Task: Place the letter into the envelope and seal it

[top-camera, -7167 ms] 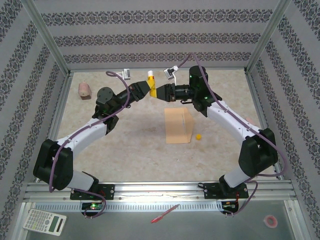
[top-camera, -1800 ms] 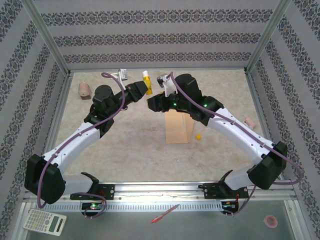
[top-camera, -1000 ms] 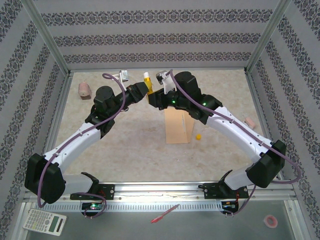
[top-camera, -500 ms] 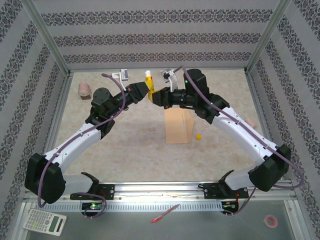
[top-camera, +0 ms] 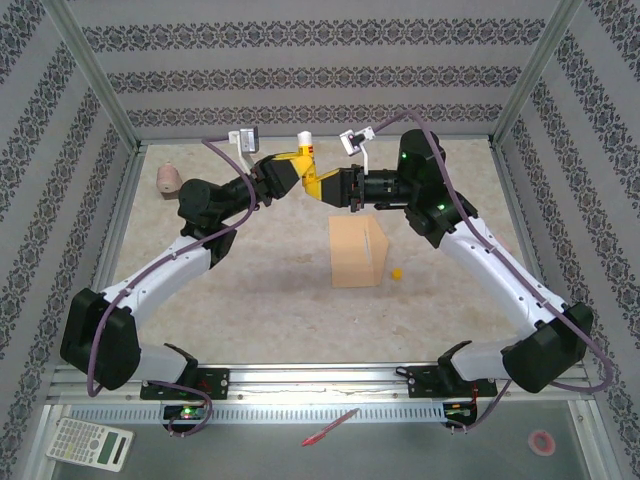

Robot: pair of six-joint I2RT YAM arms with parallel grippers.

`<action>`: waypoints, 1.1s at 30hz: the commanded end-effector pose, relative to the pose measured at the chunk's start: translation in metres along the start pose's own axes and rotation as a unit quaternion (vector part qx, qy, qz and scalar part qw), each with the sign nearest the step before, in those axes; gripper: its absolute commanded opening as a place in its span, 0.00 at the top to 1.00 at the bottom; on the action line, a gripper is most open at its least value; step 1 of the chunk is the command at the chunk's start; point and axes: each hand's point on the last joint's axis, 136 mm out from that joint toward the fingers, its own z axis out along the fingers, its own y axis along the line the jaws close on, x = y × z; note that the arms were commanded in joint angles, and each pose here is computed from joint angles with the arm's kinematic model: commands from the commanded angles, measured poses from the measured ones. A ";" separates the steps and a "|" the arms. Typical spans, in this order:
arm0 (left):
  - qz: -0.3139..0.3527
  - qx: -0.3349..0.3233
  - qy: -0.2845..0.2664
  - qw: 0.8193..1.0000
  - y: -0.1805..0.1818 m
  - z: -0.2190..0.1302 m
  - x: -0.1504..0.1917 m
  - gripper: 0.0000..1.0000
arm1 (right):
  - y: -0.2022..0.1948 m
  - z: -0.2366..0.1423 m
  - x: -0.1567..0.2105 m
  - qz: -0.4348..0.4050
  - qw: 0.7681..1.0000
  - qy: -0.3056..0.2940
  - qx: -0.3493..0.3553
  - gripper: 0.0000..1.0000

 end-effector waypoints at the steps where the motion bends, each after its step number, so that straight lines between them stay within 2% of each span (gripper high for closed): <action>1: 0.013 0.073 0.064 0.995 -0.029 0.003 0.021 1.00 | 0.057 -0.015 -0.026 -0.083 0.994 -0.030 -0.068 0.87; 11: 0.014 0.099 0.076 0.992 -0.039 0.004 0.023 1.00 | 0.068 -0.018 -0.027 -0.093 0.992 -0.026 -0.082 0.85; 13: 0.011 0.094 0.075 0.993 -0.037 0.005 0.023 1.00 | 0.062 -0.017 -0.027 -0.089 0.993 -0.028 -0.070 0.80; 16: 0.014 0.072 0.074 0.995 -0.029 0.004 0.024 1.00 | 0.050 -0.018 -0.029 -0.084 0.995 -0.039 -0.036 0.65; 18: 0.020 0.034 0.072 0.997 -0.017 0.003 0.026 1.00 | 0.037 -0.020 -0.030 -0.081 0.995 -0.052 0.001 0.54; 21: 0.045 -0.051 0.064 0.996 0.005 -0.004 0.024 1.00 | 0.020 -0.024 -0.027 -0.082 0.993 -0.059 0.060 0.47; 25: 0.076 -0.155 0.049 0.984 0.028 -0.019 0.018 1.00 | -0.005 -0.024 -0.014 -0.094 0.982 -0.047 0.157 0.45; 29: 0.073 -0.242 0.033 0.967 0.053 -0.035 0.013 1.00 | -0.032 -0.017 -0.001 -0.106 0.965 -0.029 0.239 0.45; 33: 0.046 -0.281 0.009 0.959 0.070 -0.044 0.012 1.00 | -0.049 0.002 0.013 -0.115 0.955 -0.009 0.272 0.45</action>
